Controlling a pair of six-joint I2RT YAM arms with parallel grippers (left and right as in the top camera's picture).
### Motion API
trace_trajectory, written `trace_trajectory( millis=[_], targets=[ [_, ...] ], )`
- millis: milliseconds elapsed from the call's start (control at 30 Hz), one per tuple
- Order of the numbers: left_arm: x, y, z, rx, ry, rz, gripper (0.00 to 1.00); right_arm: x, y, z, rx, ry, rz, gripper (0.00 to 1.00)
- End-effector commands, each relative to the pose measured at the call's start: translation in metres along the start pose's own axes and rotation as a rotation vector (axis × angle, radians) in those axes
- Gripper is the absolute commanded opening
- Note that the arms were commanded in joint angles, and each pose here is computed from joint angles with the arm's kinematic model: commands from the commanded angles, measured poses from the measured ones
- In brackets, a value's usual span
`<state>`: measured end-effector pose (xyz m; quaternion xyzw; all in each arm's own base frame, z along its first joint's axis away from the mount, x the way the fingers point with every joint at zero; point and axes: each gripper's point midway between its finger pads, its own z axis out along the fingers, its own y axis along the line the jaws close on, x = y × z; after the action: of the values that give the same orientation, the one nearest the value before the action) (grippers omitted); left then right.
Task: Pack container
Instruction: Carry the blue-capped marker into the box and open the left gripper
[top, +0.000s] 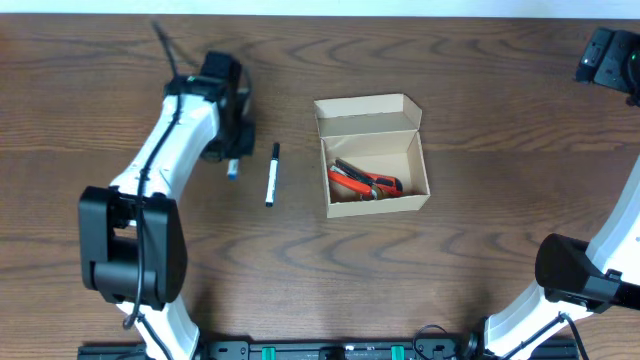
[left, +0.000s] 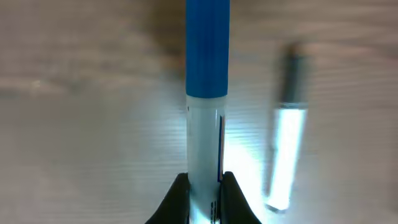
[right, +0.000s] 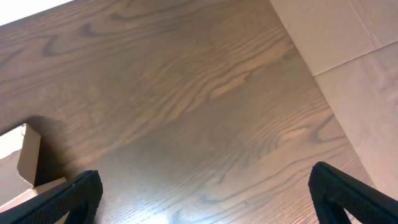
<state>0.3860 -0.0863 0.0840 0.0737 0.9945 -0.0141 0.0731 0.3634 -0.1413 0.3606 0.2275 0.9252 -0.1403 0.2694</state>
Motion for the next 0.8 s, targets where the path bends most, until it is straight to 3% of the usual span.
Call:
trace_trajectory(
  millis=[0,167,367,600,767],
  targets=[
    [-0.022,-0.047,-0.033,0.040,-0.082,0.155,0.06,-0.001,-0.004,0.000,0.013,-0.002,0.015,0.99],
    [-0.030,-0.115,-0.066,0.092,-0.169,0.355,0.06,-0.001,-0.004,0.000,0.013,-0.002,0.015,0.99],
    [-0.004,-0.179,-0.074,0.266,-0.152,0.589,0.06,-0.001,-0.004,0.000,0.012,-0.002,0.015,0.99],
    [0.022,-0.203,-0.080,0.469,-0.084,0.676,0.06,-0.001,-0.004,0.000,0.013,-0.002,0.015,0.99],
    [0.025,-0.210,-0.079,0.466,-0.088,0.701,0.06,-0.001,-0.004,0.000,0.013,-0.002,0.015,0.99]
  ],
)
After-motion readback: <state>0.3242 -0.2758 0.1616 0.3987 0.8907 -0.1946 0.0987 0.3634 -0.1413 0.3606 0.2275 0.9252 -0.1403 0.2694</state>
